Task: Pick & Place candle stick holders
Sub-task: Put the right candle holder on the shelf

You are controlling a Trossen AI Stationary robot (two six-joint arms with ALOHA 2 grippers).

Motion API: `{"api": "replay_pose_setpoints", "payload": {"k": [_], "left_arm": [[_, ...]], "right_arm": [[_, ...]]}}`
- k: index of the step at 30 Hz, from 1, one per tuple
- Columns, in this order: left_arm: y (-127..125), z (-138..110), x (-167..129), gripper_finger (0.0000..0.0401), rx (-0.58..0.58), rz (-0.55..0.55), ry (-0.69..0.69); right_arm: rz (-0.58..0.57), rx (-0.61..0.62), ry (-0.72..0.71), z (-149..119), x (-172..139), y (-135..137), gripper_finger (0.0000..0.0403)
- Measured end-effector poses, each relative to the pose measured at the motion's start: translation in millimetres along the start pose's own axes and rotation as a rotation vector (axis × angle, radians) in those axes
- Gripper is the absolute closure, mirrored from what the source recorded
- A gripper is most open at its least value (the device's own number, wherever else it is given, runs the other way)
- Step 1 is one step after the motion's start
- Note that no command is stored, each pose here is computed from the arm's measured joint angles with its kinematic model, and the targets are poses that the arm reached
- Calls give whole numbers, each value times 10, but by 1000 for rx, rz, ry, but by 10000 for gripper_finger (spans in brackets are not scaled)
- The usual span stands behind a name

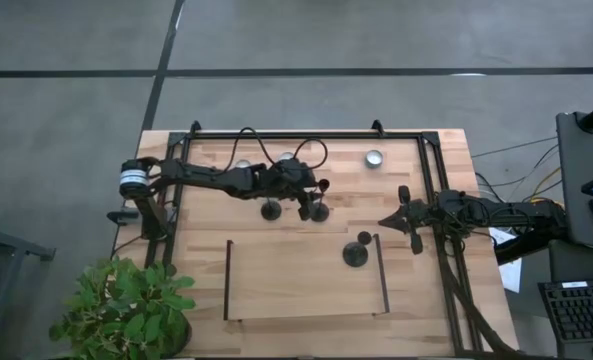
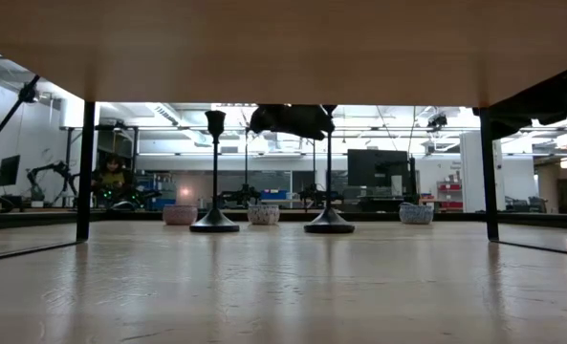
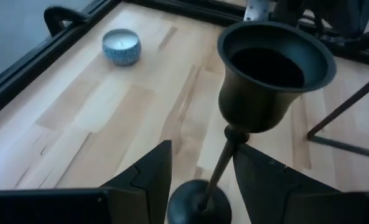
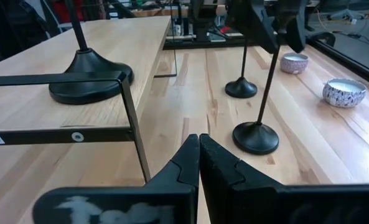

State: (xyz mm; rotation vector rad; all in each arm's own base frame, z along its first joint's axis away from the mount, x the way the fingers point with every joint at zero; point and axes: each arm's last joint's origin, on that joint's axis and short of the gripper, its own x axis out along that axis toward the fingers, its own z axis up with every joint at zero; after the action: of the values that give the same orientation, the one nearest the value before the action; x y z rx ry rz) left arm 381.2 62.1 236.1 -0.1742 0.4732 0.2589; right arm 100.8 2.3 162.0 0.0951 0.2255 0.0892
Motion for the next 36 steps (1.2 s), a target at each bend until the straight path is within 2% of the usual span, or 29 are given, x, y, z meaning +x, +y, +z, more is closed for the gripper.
{"api": "replay_pose_setpoints", "payload": {"k": [9,13,18,21,30,36], "left_arm": [[-8,-36,113,245,-24,-24,-33],[-11,-41,147,292,-25,-34,-50],[-10,-59,167,382,-25,-32,-44],[-12,-43,147,389,-15,-33,-49],[-40,255,-230,397,61,-69,-145],[-47,478,-641,398,68,-76,-212]], "right_arm": [[-1,15,0,0,0,-1,394],[-1,23,0,0,0,0,394],[-1,26,0,0,0,0,394],[-1,24,0,0,0,0,394],[-1,15,1,-1,0,-1,394],[-1,14,0,0,0,0,394]]}}
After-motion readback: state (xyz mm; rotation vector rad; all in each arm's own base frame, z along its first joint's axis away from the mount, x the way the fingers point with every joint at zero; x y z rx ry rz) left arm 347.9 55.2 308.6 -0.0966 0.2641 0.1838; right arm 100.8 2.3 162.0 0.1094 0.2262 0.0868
